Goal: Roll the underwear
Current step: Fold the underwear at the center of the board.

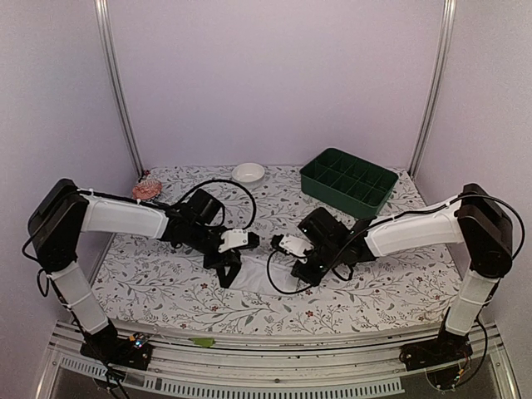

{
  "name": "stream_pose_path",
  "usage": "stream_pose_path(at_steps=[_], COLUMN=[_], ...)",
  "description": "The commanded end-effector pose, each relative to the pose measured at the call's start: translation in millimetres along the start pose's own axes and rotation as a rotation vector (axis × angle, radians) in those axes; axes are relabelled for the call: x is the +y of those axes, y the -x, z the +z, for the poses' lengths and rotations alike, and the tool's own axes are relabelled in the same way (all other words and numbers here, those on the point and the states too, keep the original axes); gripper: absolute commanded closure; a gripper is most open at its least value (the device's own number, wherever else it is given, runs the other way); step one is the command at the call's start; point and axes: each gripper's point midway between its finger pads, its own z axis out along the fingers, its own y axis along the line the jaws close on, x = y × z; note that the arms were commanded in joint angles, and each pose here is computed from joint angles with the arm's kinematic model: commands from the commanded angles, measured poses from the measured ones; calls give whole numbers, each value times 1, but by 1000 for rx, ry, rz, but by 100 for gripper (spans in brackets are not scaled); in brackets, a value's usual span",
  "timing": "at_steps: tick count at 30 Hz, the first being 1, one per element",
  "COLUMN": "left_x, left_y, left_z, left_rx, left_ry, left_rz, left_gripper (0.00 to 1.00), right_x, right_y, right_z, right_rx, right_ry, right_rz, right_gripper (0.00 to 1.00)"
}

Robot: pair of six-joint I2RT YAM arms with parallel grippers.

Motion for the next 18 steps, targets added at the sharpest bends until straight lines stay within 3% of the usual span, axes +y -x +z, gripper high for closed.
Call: stream_pose_path(at_steps=[1, 2, 4, 18], left_x=[16, 17, 19, -7], left_y=[0, -2, -5, 19], left_z=[-16, -19, -25, -25], left_rx=[-25, -27, -31, -156], left_ry=[68, 78, 95, -93], left_rz=[-65, -72, -86, -70], left_gripper=[59, 51, 48, 64], right_x=[-23, -27, -31, -7], right_y=[17, 20, 23, 41], right_z=[-16, -20, -27, -29], right_rx=[-44, -56, -72, -128], right_ry=[-35, -37, -33, 226], right_rz=[68, 88, 116, 245], right_gripper=[71, 67, 65, 72])
